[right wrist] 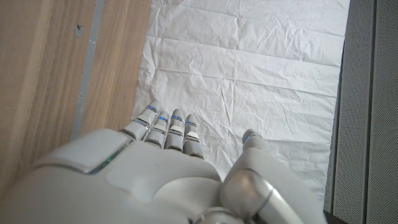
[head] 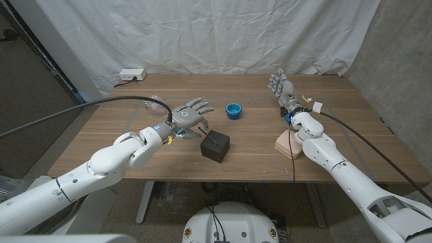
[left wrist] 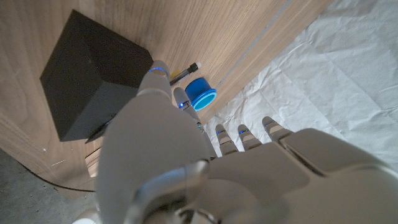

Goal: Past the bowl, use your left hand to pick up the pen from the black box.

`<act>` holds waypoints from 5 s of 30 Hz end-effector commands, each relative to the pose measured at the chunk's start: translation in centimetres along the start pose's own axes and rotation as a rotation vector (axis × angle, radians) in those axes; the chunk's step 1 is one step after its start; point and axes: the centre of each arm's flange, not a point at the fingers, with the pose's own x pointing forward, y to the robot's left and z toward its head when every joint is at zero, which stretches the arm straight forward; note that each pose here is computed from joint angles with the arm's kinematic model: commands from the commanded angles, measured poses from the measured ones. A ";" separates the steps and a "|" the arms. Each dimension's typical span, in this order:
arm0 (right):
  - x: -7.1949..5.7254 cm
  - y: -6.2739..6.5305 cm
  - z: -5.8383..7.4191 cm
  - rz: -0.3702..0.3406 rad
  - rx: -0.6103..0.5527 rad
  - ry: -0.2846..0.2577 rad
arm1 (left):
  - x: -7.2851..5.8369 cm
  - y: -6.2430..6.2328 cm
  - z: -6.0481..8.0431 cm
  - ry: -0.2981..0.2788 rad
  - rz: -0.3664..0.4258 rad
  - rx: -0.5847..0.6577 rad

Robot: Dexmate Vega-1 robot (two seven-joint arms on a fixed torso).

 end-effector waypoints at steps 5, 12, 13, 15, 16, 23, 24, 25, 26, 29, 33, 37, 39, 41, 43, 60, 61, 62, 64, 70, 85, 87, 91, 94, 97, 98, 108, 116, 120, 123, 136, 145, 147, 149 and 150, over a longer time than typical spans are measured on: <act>-0.2 0.0 -0.1 -0.011 -0.029 0.014 | 0.4 -0.7 0.1 -0.006 0.013 -0.023; -0.3 0.0 0.0 -0.021 -0.051 0.015 | 0.4 -0.8 0.1 -0.010 0.024 -0.027; -0.3 0.0 0.0 -0.023 -0.056 0.015 | 0.4 -0.7 0.1 -0.009 0.021 -0.030; -0.3 0.0 0.0 -0.023 -0.052 0.015 | 0.4 -0.8 0.1 -0.008 0.029 -0.029; -0.3 0.0 0.0 -0.025 -0.054 0.015 | 0.4 -0.8 0.0 -0.007 0.027 -0.028; -0.1 0.0 -0.1 -0.022 -0.048 0.015 | 0.4 -0.9 0.0 -0.003 0.027 -0.035; -0.1 0.0 -0.2 -0.022 -0.047 0.018 | 0.5 -0.9 0.0 -0.004 0.026 -0.037; -0.1 0.0 -0.2 -0.022 -0.045 0.020 | 0.5 -0.9 0.0 -0.008 0.024 -0.039; -0.1 0.0 -0.3 -0.020 -0.043 0.020 | 0.5 -0.9 0.0 -0.009 0.028 -0.037; 0.0 0.1 -0.3 -0.020 -0.046 0.022 | 0.6 -0.9 0.0 -0.007 0.028 -0.037; 0.0 0.1 -0.4 -0.021 -0.044 0.022 | 0.7 -1.1 -0.1 -0.006 0.021 -0.035; 0.1 0.1 -0.4 -0.020 -0.043 0.023 | 0.7 -1.1 -0.1 -0.002 0.026 -0.038; 0.1 0.0 -0.5 -0.019 -0.041 0.024 | 0.8 -1.2 0.0 -0.003 0.029 -0.039; 0.2 0.0 -0.6 -0.019 -0.041 0.026 | 0.9 -1.1 0.0 0.002 0.019 -0.037; 0.2 0.0 -0.6 -0.018 -0.042 0.027 | 0.9 -1.1 0.0 0.003 0.021 -0.036; 0.2 -0.4 -0.5 -0.017 -0.042 0.027 | 1.3 -0.7 0.3 0.011 0.019 -0.036; 0.2 -0.4 -0.5 -0.017 -0.044 0.028 | 1.3 -0.7 0.2 0.011 0.023 -0.042; 0.2 -0.4 -0.5 -0.016 -0.044 0.028 | 1.3 -0.7 0.3 0.011 0.024 -0.044; 0.2 -0.4 -0.4 -0.016 -0.046 0.028 | 1.3 -0.7 0.3 0.010 0.026 -0.043; 0.2 -0.4 -0.4 -0.015 -0.042 0.028 | 1.3 -0.6 0.3 0.013 0.031 -0.044; 0.5 -0.6 -0.8 -0.017 -0.040 0.035 | 1.6 -0.8 -0.1 0.034 0.028 -0.084; 0.6 -0.6 -0.9 -0.017 -0.041 0.038 | 1.6 -0.9 -0.1 0.036 0.023 -0.081; 0.7 -0.6 -1.1 -0.017 -0.040 0.043 | 1.6 -1.0 -0.2 0.042 0.026 -0.091; 0.8 -0.5 -1.1 -0.014 -0.040 0.044 | 1.5 -1.0 -0.3 0.048 0.030 -0.098; 0.9 -0.5 -1.1 -0.012 -0.041 0.044 | 1.4 -0.9 -0.4 0.054 0.037 -0.105; 0.9 -0.5 -1.1 -0.012 -0.040 0.043 | 1.4 -0.8 -0.4 0.055 0.037 -0.110; 0.8 -0.3 -0.8 -0.014 -0.046 0.040 | 1.2 -0.7 -1.0 0.087 0.041 -0.187; 0.7 -0.1 -0.6 -0.012 -0.050 0.037 | 1.0 -0.6 -1.4 0.104 0.043 -0.238; 0.8 0.1 -0.6 -0.009 -0.050 0.037 | 0.9 -0.4 -1.5 0.107 0.052 -0.225; 0.9 0.2 -0.5 -0.007 -0.048 0.035 | 0.7 -0.1 -1.6 0.111 0.054 -0.226; 1.0 0.6 -0.3 0.003 -0.040 0.023 | 0.3 1.5 -1.7 0.120 0.068 -0.196; 0.9 0.5 -0.1 0.000 -0.045 0.019 | 0.4 2.1 -1.7 0.123 0.078 -0.185; 0.9 0.4 0.0 -0.002 -0.047 0.018 | 0.5 2.3 -1.8 0.123 0.080 -0.187; 0.9 0.4 0.0 -0.002 -0.045 0.017 | 0.5 2.6 -1.8 0.118 0.082 -0.187; 0.9 0.4 0.1 -0.003 -0.047 0.018 | 0.6 2.8 -1.8 0.115 0.084 -0.185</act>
